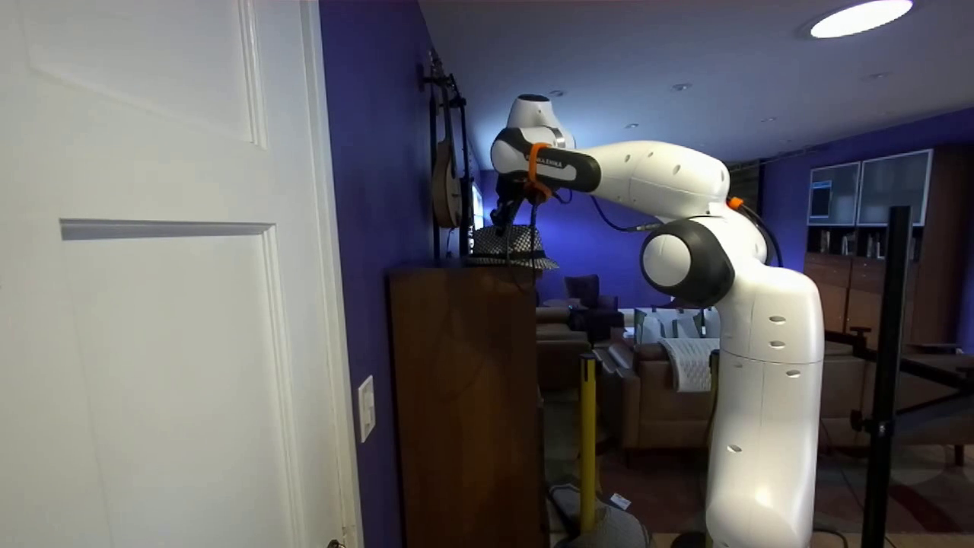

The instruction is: Pick up the hat and hang it on the hook in the middle of the door

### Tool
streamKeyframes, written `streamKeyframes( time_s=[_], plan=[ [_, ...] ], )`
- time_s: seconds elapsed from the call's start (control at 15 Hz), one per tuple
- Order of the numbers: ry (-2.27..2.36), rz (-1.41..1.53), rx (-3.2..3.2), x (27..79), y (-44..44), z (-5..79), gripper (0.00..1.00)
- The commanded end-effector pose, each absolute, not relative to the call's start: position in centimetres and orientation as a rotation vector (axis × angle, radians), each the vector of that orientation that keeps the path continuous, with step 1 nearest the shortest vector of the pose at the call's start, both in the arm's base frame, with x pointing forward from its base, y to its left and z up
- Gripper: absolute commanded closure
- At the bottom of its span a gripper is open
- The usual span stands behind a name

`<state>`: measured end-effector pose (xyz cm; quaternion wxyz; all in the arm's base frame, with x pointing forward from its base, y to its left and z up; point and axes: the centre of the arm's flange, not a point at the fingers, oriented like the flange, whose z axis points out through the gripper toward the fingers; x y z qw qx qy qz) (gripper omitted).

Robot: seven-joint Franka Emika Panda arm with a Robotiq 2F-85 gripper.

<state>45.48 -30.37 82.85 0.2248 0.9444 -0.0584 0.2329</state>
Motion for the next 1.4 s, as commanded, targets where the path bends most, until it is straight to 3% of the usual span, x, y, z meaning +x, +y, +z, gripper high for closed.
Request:
streamKeyframes(
  time_s=[0.0,0.47,0.6,0.67,1.33],
  plan=[
    [-0.238,0.58,2.667,45.7,-28.1,86.0,0.99],
    [-0.341,0.573,2.694,46.4,-21.2,89.4,0.99],
    [-0.1,0.668,2.677,47.1,-18.5,89.2,0.99],
    [-0.216,0.627,2.702,46.0,-20.2,87.8,0.96],
    [-0.119,0.651,2.699,46.7,-18.3,88.1,0.96]
  ],
)
